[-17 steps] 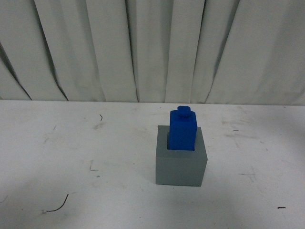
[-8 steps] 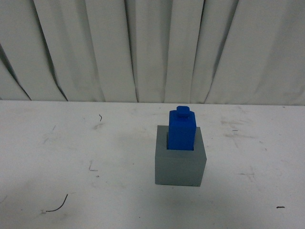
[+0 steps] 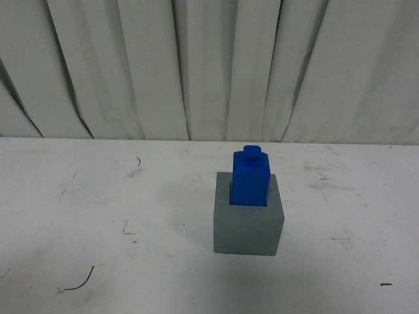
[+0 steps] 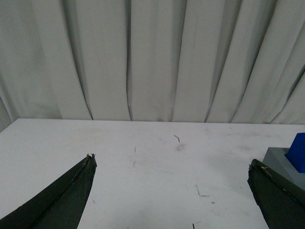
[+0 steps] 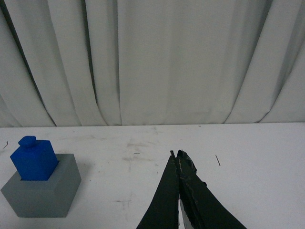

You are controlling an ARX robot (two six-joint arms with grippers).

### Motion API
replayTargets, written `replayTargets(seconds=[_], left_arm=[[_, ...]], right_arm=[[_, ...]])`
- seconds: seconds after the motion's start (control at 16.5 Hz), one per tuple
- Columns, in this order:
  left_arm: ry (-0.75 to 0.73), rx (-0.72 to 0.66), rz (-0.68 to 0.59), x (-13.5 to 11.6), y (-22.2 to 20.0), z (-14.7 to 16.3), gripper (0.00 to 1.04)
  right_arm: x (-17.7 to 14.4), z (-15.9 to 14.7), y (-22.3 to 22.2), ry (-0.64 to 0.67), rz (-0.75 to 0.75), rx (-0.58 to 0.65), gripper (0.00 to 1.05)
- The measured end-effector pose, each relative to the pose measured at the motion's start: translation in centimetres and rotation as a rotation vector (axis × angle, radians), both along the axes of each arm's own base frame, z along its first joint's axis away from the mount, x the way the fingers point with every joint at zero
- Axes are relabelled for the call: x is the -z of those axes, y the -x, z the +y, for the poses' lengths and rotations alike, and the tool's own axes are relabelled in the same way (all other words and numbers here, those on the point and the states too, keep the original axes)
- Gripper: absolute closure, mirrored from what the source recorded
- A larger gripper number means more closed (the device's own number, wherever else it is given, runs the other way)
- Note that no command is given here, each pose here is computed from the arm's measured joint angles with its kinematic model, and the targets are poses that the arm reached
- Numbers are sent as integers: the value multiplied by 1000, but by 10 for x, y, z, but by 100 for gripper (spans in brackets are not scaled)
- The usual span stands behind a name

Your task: Insert blue part into gray base

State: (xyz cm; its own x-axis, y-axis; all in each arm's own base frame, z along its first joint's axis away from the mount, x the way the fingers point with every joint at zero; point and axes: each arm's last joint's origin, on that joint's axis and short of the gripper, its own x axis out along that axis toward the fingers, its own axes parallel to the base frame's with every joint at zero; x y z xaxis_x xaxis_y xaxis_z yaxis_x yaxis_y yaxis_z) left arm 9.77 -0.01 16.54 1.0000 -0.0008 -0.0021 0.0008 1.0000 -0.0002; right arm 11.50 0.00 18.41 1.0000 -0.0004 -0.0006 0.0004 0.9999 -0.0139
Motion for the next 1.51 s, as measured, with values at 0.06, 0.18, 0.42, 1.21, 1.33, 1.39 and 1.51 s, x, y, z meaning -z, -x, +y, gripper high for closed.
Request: replayTargets(seconds=[0.06,0.18,0.42,1.21,1.33,1.39,1.51], left_arm=[[0,0,0,0,0,0,7],[0,0,0,0,0,0,7],[0,0,0,0,0,0,7],[0,0,0,0,0,0,7],[0,0,0,0,0,0,7],[0,0,0,0,0,0,7],[0,0,0,0,0,0,7]], right_arm=[[0,0,0,0,-1,0,103],[1,0,1,0,-2,0,103],[4,0,3,0,0,0,103],[17,0,18,-3,-5,0,96],[17,0,18,-3,-5,0,87],[17,0,18,-3,-5,0,84],[17,0,18,-3,-5,0,60]])
